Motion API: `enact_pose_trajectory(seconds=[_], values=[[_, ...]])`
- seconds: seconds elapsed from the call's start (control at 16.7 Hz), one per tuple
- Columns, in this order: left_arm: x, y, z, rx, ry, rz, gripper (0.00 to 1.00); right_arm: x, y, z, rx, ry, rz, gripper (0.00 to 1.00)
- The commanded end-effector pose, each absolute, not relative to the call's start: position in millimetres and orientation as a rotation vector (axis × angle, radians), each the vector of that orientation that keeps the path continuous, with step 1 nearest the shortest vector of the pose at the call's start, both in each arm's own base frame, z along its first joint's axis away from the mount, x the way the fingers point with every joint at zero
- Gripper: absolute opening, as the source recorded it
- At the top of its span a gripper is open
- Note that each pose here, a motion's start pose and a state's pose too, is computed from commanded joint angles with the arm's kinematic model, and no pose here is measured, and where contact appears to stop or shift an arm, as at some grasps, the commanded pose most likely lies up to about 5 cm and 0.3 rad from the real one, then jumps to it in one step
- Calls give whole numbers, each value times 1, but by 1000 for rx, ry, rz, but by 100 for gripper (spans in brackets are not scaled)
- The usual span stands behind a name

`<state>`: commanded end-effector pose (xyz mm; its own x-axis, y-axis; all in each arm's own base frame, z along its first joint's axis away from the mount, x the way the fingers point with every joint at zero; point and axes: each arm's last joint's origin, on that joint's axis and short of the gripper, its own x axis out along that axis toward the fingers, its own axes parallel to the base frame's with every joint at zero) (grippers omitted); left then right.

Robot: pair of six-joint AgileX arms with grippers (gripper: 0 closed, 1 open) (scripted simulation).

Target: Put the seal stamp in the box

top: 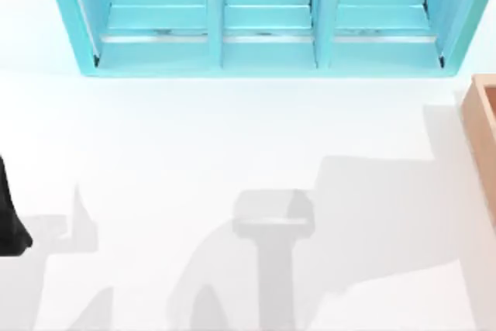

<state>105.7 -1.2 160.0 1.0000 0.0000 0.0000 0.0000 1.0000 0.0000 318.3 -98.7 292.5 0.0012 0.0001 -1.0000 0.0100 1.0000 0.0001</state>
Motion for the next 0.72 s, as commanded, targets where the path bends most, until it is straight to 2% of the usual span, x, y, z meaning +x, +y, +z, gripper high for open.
enact_pose_trajectory(seconds=[0.3,0.72], values=[[106,-1,160,0,0,0,100,320,-98,286,9,1575,-7,0],[106,-1,160,0,0,0,100,319,-98,231,9,1571,-8,0]])
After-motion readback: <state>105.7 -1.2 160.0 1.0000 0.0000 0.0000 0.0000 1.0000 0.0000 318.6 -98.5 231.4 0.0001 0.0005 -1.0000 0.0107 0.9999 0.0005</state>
